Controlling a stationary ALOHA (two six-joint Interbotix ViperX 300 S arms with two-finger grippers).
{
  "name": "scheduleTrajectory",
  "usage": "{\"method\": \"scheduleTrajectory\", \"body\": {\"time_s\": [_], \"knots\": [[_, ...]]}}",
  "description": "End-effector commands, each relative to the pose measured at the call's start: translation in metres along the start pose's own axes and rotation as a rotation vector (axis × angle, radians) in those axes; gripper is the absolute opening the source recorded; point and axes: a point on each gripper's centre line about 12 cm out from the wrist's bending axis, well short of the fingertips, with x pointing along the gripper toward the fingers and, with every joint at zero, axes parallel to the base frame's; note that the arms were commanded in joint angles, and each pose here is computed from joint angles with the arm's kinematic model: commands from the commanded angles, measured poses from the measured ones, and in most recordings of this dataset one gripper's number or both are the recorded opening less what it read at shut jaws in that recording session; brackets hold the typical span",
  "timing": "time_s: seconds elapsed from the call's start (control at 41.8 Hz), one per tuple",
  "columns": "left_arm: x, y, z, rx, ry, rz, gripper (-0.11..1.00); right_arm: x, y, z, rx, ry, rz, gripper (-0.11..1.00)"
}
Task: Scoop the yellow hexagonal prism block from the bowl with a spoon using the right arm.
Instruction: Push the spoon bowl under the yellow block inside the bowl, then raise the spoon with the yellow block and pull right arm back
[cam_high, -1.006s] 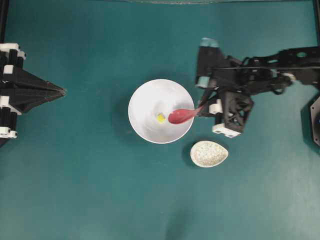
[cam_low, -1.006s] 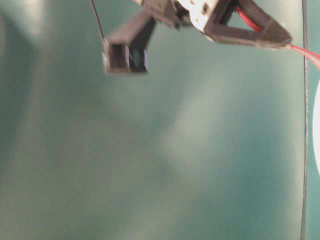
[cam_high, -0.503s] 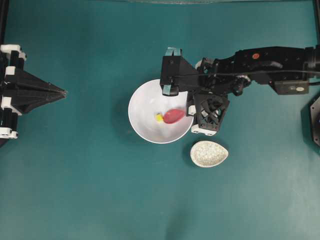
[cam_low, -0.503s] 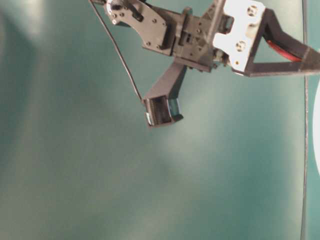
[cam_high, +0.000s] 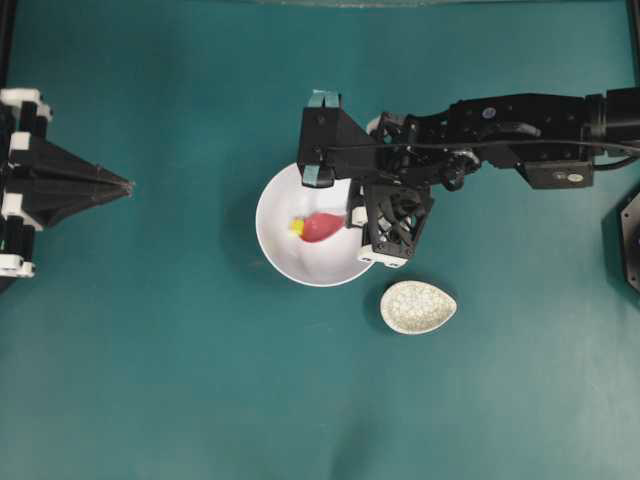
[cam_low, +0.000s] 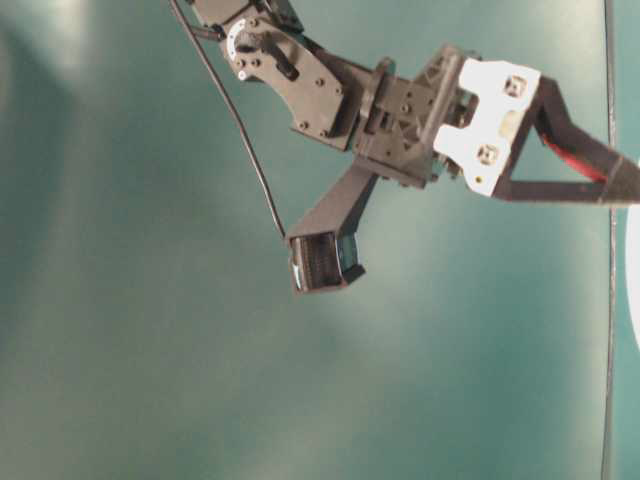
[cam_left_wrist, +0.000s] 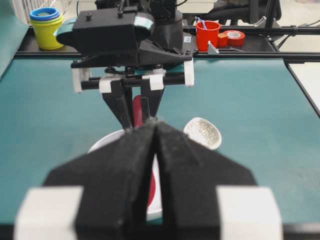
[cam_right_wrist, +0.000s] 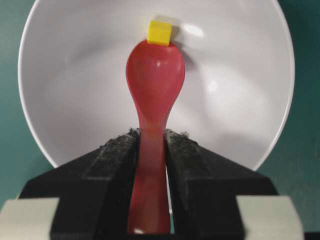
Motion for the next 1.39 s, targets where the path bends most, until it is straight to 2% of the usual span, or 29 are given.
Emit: {"method": "scheduleTrajectory", "body": {"time_s": [0.0, 0.599, 1.173, 1.365], "knots": [[0.002, 0.000, 0.004, 0.005, -0.006, -0.001, 0.00, -0.011, 0.002, 0.015, -0.009, -0.059, -0.001, 0.23], [0.002, 0.000, 0.004, 0.004, -0.005, 0.001, 0.00, -0.031, 0.004, 0.032, -0.016, -0.190, -0.009, 0.23], [0.002, 0.000, 0.004, 0.005, -0.005, -0.001, 0.00, -0.033, 0.006, 0.032, -0.024, -0.246, -0.015, 0.23], [0.002, 0.000, 0.003, 0.003, 0.000, -0.001, 0.00, -0.037, 0.010, 0.021, -0.028, -0.284, -0.016, 0.23]]}}
